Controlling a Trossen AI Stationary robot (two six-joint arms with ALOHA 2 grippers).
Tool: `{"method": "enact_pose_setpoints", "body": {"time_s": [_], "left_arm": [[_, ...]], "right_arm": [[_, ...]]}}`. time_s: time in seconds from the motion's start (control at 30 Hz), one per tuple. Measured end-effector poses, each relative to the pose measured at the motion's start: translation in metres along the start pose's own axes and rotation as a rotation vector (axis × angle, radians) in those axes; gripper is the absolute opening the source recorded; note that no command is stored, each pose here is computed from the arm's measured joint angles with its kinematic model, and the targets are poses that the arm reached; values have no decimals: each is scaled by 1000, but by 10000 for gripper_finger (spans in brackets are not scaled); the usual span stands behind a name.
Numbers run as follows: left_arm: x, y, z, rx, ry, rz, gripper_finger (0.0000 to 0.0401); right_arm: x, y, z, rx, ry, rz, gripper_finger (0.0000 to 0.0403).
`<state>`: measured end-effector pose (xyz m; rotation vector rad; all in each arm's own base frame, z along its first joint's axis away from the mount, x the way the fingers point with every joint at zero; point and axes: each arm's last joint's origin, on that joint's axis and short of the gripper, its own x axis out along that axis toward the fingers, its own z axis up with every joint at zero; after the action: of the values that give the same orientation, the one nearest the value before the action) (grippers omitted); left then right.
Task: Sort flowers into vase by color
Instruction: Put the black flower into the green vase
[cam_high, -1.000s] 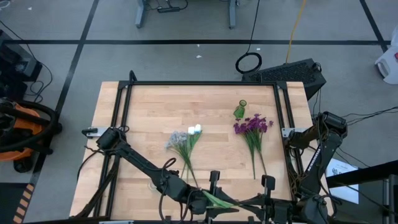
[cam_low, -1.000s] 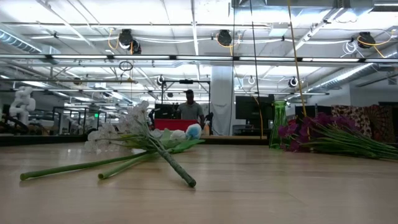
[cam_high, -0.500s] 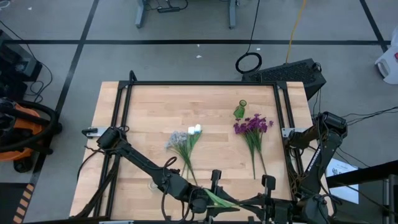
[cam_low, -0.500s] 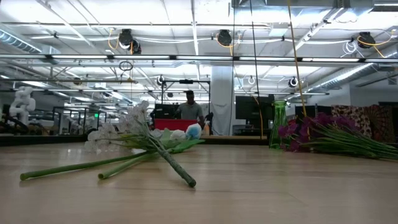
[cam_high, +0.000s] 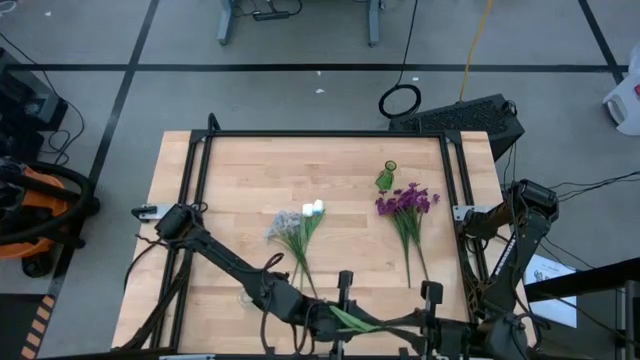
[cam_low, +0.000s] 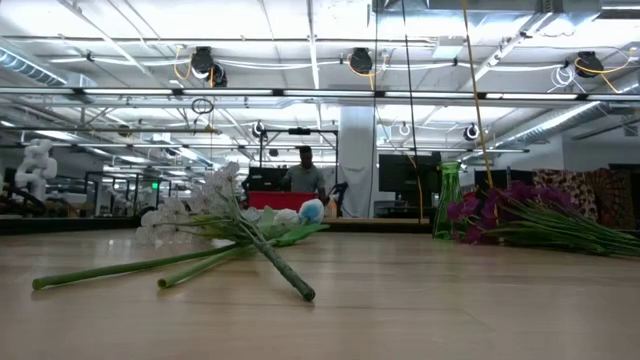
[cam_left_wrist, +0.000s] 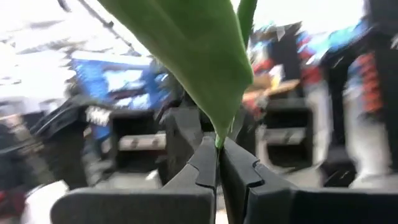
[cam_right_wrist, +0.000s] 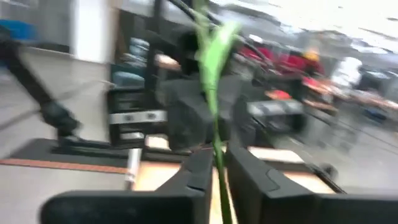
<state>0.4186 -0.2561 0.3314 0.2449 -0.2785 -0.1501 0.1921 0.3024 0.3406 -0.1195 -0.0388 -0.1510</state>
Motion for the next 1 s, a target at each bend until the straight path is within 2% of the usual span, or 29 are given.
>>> {"method": "enact_pose_setpoints", "body": {"time_s": [0.17, 0.2, 0.33, 0.43, 0.5, 0.63, 0.77, 0.87, 1.0], "left_arm": [[-1, 3, -11, 87, 172, 140, 5], [-2, 5, -12, 108, 219, 167, 5], [-9, 15, -13, 101, 377, 197, 4], [-12, 23, -17, 45, 449, 121, 3], [-12, 27, -21, 15, 477, 61, 3], [-10, 34, -25, -11, 500, 9, 3], [-10, 37, -28, -26, 512, -10, 2], [-10, 37, -28, -27, 509, -11, 2], [-10, 36, -28, -32, 508, -24, 2]], "right_arm": [[-20, 0, -9, 36, 72, -254, 103], [-24, 1, -11, 23, 75, -265, 117], [-34, 5, -14, 10, 73, -234, 168], [-29, 3, -15, -20, 78, -238, 194], [-18, 1, -14, -49, 82, -192, 204], [2, -14, -6, -32, 80, -48, 205], [12, -38, -10, -34, 169, 14, 195], [13, -54, -17, 33, 283, 78, 192], [16, -56, -26, 57, 352, 89, 194]]}}
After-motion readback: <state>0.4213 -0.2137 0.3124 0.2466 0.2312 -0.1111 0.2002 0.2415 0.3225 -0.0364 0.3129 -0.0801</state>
